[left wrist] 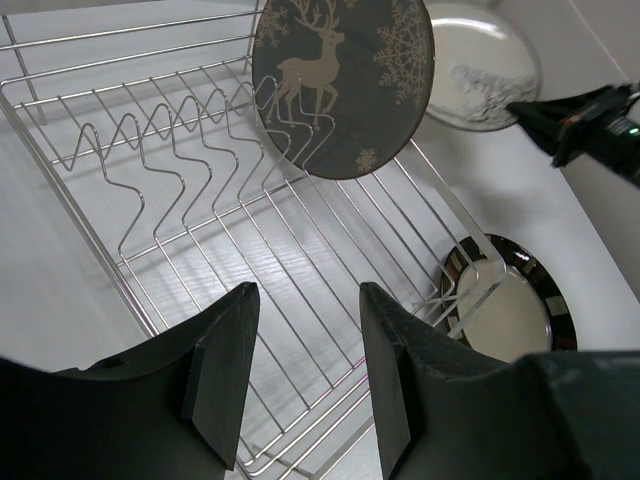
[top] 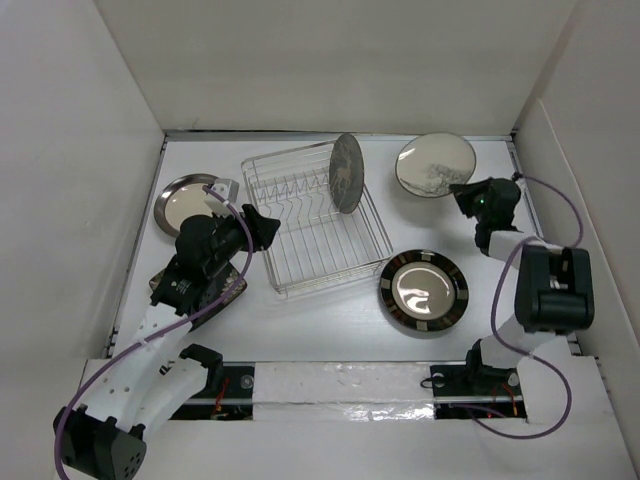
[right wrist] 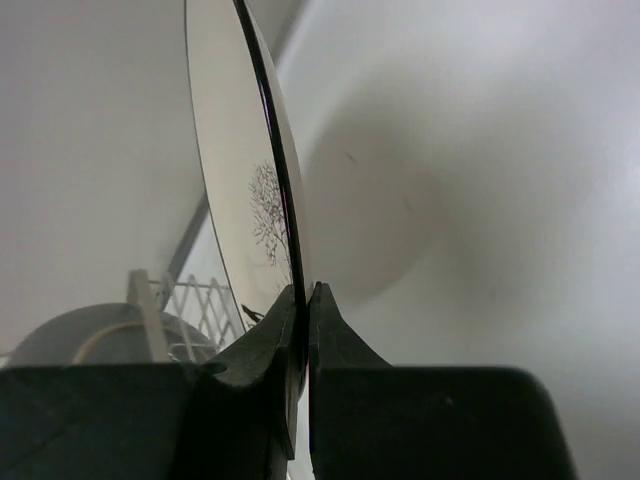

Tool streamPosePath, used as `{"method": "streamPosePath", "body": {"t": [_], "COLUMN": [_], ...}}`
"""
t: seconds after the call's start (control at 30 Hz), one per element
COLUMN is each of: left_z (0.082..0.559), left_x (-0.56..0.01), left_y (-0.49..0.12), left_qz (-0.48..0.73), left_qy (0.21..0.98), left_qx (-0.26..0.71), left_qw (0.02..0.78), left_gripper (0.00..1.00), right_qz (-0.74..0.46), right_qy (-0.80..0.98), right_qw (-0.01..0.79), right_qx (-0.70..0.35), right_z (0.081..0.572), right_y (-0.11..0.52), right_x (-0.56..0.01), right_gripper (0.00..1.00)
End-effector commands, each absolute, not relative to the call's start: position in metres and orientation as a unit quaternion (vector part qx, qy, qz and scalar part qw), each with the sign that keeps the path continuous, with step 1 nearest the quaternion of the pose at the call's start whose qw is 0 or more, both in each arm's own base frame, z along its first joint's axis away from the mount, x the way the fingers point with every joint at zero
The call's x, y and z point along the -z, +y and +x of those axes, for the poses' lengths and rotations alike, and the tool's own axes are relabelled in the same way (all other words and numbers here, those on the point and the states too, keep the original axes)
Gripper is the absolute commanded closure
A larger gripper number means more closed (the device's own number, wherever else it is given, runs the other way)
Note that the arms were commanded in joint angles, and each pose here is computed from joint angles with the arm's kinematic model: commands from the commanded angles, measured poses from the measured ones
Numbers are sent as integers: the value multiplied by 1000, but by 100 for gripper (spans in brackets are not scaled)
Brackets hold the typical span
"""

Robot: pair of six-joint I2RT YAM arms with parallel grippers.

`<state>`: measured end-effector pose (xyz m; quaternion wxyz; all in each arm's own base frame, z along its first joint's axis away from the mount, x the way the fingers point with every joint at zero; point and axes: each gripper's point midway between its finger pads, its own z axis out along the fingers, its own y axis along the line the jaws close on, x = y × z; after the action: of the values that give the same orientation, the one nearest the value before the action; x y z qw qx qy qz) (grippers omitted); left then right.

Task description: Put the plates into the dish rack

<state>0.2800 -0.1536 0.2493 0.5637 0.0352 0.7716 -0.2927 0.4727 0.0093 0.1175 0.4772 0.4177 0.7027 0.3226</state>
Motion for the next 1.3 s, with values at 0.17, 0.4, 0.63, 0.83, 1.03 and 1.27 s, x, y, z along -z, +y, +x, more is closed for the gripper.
{"method": "streamPosePath", "body": {"t": [0.17, 0.4, 0.63, 0.83, 1.03, 1.27], "left_z": [280, 277, 273, 270, 268, 266], "left_x": [-285, -287, -291, -292, -293, -296], "left_y": [-158, -158, -156, -156, -158, -157], "left_qz": [51, 51, 51, 54, 58, 58], "left_qy": [739, 735, 731, 729, 728, 723], "left_qx": [308, 312, 313, 315, 321, 323], "left_qw": [597, 600, 604, 605, 603, 607], "left_gripper": [58, 58, 58, 58, 58, 58], "right_qz": [270, 193, 126, 76, 53, 62], "right_qy": [565, 572, 602, 642, 680, 704], "right_qw": [748, 782, 777, 754, 727, 706], "right_qx": [-219, -154, -129, -114, -77, -45], "right_z": [429, 400, 404, 415, 439, 455], "right_y": [16, 72, 149, 207, 240, 245], "right_x": [-381, -461, -495, -480, -443, -410], "right_gripper": [100, 100, 100, 100, 100, 100]}}
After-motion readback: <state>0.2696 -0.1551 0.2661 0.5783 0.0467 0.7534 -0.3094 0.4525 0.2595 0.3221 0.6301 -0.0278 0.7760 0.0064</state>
